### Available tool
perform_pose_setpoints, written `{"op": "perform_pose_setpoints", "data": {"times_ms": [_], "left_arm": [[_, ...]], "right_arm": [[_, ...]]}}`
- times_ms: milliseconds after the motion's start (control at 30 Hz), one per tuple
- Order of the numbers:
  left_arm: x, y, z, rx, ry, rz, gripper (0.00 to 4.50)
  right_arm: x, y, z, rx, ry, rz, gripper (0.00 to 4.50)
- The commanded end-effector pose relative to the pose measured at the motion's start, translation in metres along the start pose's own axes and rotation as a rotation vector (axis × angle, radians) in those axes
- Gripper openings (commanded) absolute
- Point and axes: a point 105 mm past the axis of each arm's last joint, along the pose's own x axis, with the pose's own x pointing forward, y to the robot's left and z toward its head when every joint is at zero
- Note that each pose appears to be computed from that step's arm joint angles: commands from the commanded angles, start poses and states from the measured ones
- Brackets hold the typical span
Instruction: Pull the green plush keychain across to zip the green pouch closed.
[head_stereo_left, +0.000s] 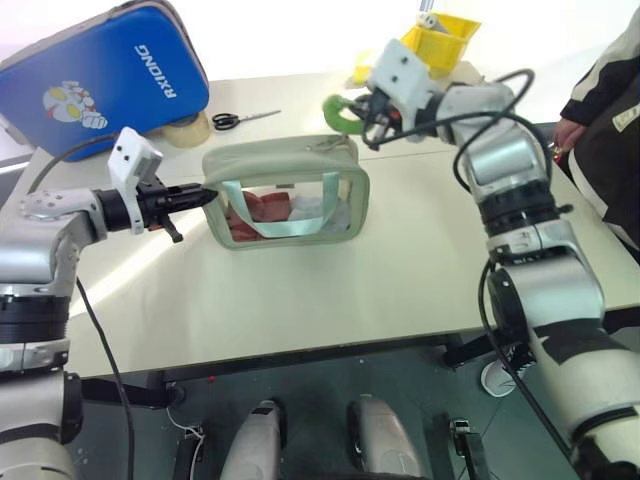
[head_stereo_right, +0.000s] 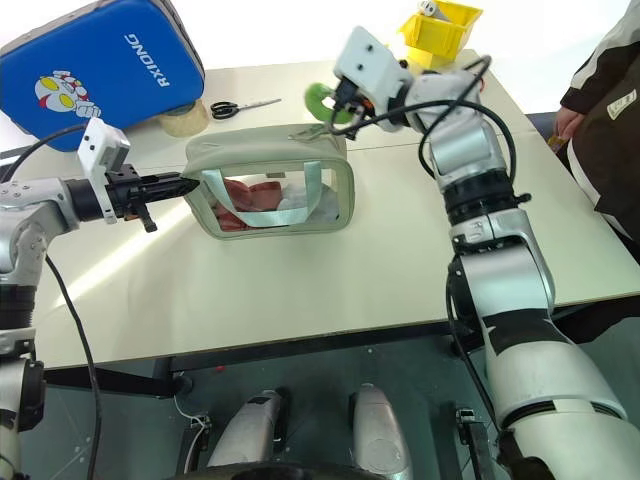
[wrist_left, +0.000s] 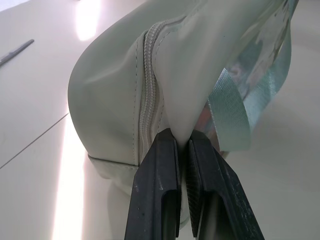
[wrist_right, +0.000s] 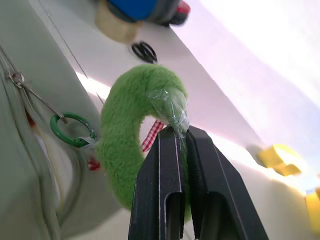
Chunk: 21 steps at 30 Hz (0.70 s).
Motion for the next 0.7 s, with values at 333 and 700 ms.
{"op": "perform_pose_setpoints", "data": {"times_ms": [333,700], "left_arm": [[-0.003,0.007,0.017,0.054,-0.022,0.005,0.00],[-0.003,0.007,0.018,0.055,-0.013,0.000,0.00]], "right_arm": [[-0.049,-0.027,-0.050,0.193,0.104,-0.217,0.07],[-0.040,0.038,-0.100,0.510,0.189,-0.144,0.07]]}}
